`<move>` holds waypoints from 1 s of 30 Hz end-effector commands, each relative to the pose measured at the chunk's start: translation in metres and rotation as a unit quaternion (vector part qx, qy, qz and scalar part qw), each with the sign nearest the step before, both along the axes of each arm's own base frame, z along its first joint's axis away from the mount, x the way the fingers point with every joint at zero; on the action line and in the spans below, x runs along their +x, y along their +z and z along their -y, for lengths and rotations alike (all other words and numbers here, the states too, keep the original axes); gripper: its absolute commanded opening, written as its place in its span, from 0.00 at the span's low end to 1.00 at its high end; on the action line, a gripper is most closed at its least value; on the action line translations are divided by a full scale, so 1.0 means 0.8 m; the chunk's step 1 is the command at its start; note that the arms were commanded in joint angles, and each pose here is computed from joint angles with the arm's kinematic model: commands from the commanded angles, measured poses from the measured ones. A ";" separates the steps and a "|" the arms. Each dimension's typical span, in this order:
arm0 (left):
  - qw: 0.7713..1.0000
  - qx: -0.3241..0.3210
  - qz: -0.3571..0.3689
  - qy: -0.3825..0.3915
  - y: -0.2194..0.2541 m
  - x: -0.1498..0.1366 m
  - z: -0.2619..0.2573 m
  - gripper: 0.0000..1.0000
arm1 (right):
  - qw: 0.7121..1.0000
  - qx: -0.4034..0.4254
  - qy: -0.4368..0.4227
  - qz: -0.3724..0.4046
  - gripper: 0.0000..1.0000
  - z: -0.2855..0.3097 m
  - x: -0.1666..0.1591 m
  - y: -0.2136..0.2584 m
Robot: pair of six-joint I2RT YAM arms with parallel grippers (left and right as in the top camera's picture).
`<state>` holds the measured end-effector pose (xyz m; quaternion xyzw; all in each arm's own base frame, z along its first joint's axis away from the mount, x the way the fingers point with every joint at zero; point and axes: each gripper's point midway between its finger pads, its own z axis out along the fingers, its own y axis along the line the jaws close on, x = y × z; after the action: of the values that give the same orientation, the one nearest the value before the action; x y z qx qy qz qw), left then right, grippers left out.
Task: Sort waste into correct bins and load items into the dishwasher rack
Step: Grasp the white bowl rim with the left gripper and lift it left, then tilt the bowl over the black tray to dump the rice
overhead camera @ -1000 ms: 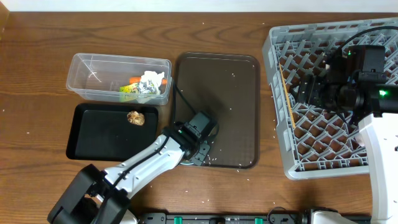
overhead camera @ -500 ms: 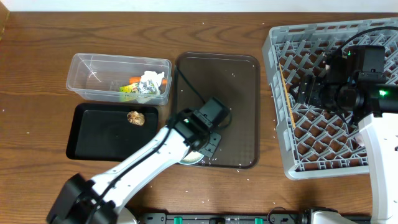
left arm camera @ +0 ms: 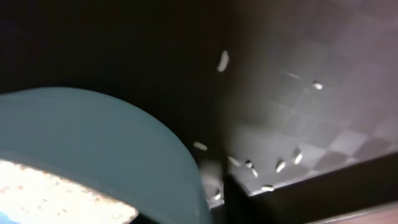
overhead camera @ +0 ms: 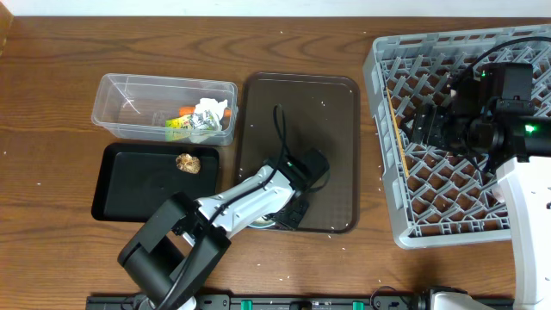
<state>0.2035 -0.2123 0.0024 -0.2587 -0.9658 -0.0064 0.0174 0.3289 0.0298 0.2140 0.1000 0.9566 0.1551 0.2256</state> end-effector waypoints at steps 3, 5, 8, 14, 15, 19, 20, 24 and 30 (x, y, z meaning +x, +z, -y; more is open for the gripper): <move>1.000 -0.004 0.021 -0.006 0.015 0.012 0.004 0.06 | 1.000 -0.002 -0.004 0.005 0.79 0.005 0.002 0.005; 1.000 -0.010 0.027 -0.004 0.023 0.016 0.006 0.06 | 1.000 -0.002 -0.004 0.002 0.79 0.005 0.000 0.004; 0.999 -0.021 0.039 0.003 0.040 0.023 0.006 0.06 | 1.000 -0.002 -0.004 -0.004 0.79 0.005 -0.003 0.002; 0.994 -0.066 0.083 0.040 0.099 0.042 -0.011 0.06 | 1.000 -0.001 -0.004 -0.008 0.79 0.004 -0.005 0.001; 0.991 -0.078 0.093 0.052 0.112 0.046 -0.015 0.06 | 1.000 -0.001 -0.004 -0.008 0.79 0.004 -0.005 0.001; 0.975 -0.130 0.146 0.104 0.167 0.065 -0.043 0.06 | 1.000 -0.001 -0.004 -0.008 0.80 0.004 -0.005 0.001; 0.971 -0.139 0.154 0.117 0.176 0.069 -0.050 0.06 | 1.000 -0.001 -0.004 -0.008 0.80 0.004 -0.005 0.001; 0.951 -0.189 0.159 0.187 0.200 0.084 -0.090 0.06 | 1.000 -0.001 -0.004 -0.008 0.80 0.004 -0.005 0.001; 0.908 -0.268 0.102 0.306 0.186 0.095 -0.147 0.06 | 1.000 -0.001 -0.004 -0.010 0.80 0.004 -0.006 0.001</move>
<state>0.2863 -0.0972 0.1576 0.0160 -0.9699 0.1602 -0.1829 0.3231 0.0300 0.2110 0.1025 0.9595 0.1544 0.2124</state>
